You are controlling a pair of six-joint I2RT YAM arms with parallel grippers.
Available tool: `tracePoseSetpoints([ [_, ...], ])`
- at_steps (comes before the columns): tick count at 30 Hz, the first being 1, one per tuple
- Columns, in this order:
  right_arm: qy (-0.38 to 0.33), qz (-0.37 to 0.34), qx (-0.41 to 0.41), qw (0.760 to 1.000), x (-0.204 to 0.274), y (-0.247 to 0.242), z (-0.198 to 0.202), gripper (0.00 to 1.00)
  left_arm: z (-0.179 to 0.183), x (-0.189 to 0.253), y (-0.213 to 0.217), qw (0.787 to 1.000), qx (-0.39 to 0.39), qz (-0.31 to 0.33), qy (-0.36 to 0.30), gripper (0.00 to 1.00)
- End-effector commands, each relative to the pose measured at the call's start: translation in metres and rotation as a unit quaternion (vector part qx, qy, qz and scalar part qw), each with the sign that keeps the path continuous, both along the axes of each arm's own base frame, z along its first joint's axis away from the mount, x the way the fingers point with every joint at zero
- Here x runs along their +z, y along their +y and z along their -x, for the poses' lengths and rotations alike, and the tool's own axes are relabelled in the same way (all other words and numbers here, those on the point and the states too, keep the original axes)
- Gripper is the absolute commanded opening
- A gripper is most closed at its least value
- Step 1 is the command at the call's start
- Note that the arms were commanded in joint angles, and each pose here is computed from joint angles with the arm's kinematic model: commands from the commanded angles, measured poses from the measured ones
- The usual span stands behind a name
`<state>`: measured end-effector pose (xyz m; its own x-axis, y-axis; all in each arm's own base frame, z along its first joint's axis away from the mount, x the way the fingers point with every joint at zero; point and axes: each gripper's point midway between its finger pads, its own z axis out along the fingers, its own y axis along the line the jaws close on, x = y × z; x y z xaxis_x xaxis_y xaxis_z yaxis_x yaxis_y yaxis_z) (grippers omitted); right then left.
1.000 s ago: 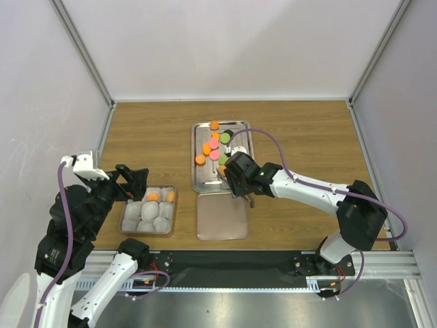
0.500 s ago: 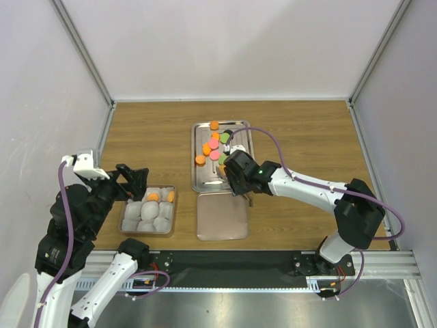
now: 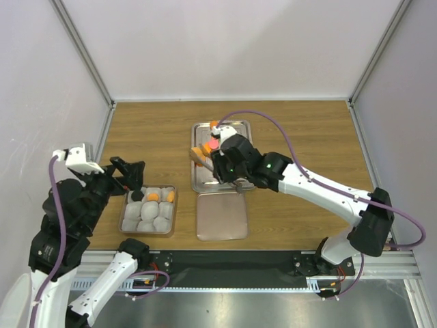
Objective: Pack the cookies
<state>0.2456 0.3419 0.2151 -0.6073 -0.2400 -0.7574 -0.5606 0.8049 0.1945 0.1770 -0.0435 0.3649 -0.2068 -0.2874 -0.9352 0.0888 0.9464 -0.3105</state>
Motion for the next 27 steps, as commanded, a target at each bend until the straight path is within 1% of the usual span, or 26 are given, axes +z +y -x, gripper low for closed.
tracePoseSetpoints([
  [1, -0.022, -0.039, 0.068, 0.997, 0.022, 0.051, 0.012, 0.28, 0.009, 0.035, 0.013, 0.999, 0.028, 0.023, -0.036, 1.0],
  [2, -0.023, -0.046, 0.08, 0.995, 0.025, 0.062, 0.016, 0.28, 0.011, 0.039, 0.015, 0.998, 0.032, 0.026, -0.037, 1.0],
  [3, -0.033, -0.058, 0.089, 0.994, 0.037, 0.073, 0.016, 0.28, 0.013, 0.038, 0.019, 0.998, 0.043, 0.023, -0.032, 1.0],
  [4, -0.029, -0.047, 0.103, 0.993, 0.026, 0.086, 0.019, 0.28, 0.019, 0.048, 0.023, 0.998, 0.049, 0.028, -0.041, 1.0],
  [5, -0.03, -0.049, 0.12, 0.991, 0.027, 0.098, 0.028, 0.28, 0.02, 0.049, 0.026, 0.997, 0.053, 0.029, -0.04, 1.0],
  [6, -0.038, -0.061, 0.131, 0.989, 0.039, 0.113, 0.03, 0.28, 0.025, 0.052, 0.031, 0.997, 0.065, 0.028, -0.039, 1.0],
  [7, -0.034, -0.051, 0.143, 0.988, 0.027, 0.125, 0.032, 0.27, 0.027, 0.053, 0.035, 0.996, 0.071, 0.028, -0.038, 1.0],
  [8, -0.03, -0.051, 0.162, 0.985, 0.025, 0.137, 0.043, 0.27, 0.03, 0.054, 0.038, 0.996, 0.079, 0.03, -0.038, 1.0],
  [9, -0.036, -0.059, 0.171, 0.983, 0.033, 0.147, 0.046, 0.27, 0.035, 0.057, 0.042, 0.995, 0.085, 0.032, -0.038, 1.0],
  [10, -0.029, -0.053, 0.187, 0.98, 0.021, 0.16, 0.054, 0.27, 0.037, 0.058, 0.047, 0.994, 0.097, 0.034, -0.038, 1.0],
  [13, -0.024, -0.057, 0.211, 0.976, 0.019, 0.179, 0.065, 0.27, 0.045, 0.06, 0.055, 0.992, 0.113, 0.035, -0.033, 1.0],
  [18, -0.005, -0.042, 0.244, 0.969, -0.007, 0.2, 0.085, 0.27, 0.052, 0.056, 0.06, 0.991, 0.126, 0.04, -0.016, 1.0],
  [27, 0.013, -0.034, 0.266, 0.963, -0.029, 0.211, 0.098, 0.27, 0.051, 0.046, 0.064, 0.989, 0.144, 0.042, 0.005, 0.99],
])
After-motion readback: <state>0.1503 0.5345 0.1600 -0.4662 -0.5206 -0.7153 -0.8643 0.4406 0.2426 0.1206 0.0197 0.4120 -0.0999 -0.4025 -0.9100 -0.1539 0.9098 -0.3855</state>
